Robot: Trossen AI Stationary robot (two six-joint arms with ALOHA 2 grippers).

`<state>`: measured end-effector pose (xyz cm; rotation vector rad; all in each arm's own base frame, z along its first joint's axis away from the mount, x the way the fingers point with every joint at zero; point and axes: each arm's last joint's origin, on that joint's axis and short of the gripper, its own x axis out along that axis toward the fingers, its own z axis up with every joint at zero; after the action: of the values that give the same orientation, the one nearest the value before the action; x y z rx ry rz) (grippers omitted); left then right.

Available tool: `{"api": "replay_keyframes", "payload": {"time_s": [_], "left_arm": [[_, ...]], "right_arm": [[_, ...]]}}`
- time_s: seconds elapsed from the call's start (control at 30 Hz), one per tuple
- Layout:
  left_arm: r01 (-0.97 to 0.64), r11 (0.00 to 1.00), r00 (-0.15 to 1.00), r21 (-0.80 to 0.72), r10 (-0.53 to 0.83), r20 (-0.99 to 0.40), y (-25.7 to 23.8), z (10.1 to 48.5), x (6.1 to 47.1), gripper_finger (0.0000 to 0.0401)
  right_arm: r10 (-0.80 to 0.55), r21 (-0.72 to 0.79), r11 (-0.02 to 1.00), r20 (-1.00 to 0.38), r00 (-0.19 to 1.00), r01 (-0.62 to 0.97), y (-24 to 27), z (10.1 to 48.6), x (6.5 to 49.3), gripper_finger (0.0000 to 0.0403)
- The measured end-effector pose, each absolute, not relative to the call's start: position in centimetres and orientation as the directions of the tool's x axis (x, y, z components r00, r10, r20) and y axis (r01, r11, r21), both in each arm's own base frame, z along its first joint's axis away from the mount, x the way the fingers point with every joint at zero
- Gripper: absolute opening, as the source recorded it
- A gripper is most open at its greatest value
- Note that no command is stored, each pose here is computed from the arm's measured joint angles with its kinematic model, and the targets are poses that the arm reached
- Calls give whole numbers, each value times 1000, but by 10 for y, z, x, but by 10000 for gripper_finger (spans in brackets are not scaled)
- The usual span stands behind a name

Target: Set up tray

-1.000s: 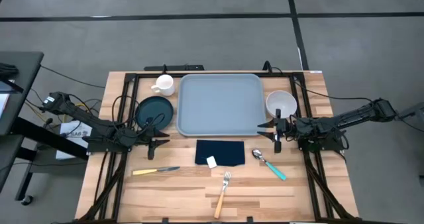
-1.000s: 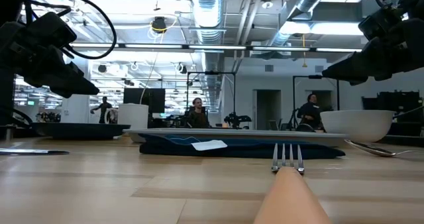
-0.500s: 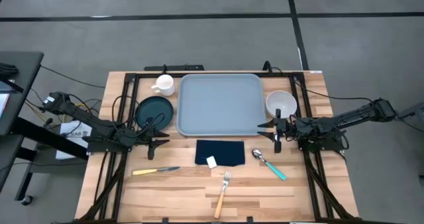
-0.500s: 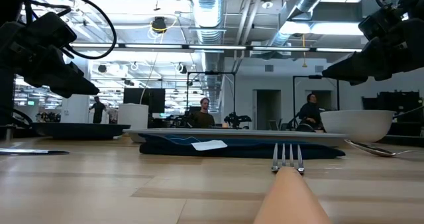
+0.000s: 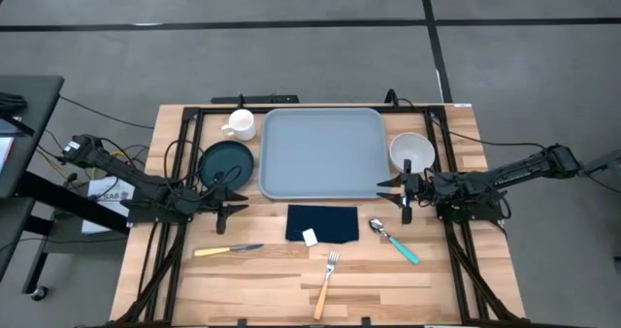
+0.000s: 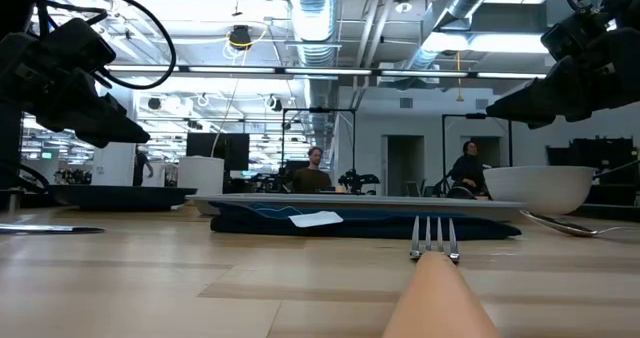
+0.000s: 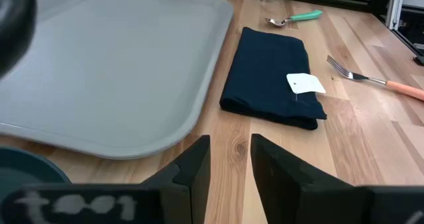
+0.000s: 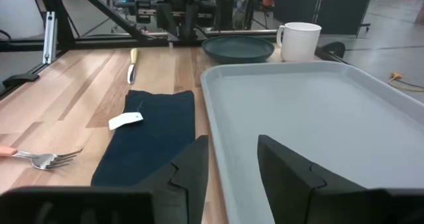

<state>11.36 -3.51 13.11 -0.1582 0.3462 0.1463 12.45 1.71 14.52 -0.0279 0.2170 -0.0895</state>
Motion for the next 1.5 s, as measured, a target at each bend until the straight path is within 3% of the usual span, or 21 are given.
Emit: {"api": "replay_keyframes", "payload": {"time_s": [1.5], "left_arm": [[-172, 974, 946, -144, 123, -300, -35, 136, 115, 96]], "right_arm": [[-91, -38, 996, -214, 973, 85, 17, 145, 124, 122]]}}
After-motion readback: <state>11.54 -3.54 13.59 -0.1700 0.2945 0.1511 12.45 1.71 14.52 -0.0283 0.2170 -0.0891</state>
